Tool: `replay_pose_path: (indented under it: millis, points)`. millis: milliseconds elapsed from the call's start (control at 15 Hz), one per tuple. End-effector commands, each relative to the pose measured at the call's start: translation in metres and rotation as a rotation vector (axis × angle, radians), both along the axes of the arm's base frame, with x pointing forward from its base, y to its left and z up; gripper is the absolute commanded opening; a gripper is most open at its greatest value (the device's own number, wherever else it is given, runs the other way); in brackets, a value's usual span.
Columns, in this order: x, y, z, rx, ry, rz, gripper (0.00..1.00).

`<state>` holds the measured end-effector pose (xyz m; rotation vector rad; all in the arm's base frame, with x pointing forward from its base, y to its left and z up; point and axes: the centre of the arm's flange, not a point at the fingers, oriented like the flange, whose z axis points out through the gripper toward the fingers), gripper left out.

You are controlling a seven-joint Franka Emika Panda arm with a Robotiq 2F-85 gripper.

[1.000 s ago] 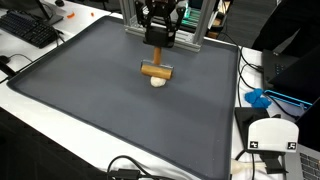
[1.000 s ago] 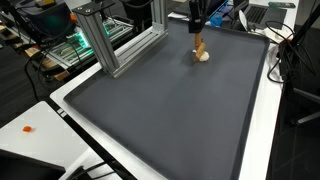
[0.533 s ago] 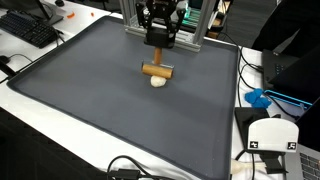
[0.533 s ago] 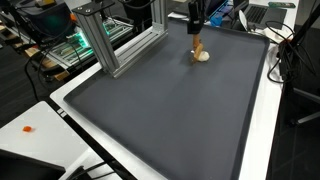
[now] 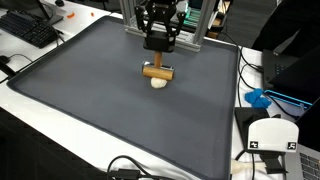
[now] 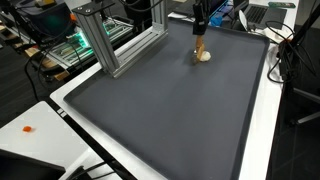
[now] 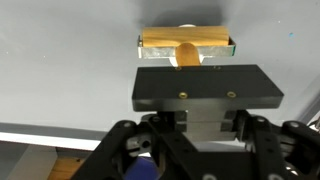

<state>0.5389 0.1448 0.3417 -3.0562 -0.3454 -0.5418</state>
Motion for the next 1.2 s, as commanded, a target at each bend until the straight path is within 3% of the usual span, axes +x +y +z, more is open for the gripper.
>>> replay_pose_path:
  millis: [0, 1133]
  points:
    - [0.008, 0.010, -0.017, 0.013, -0.012, 0.020, 0.35]
    - [0.014, 0.019, -0.016, 0.066, -0.097, 0.013, 0.35]
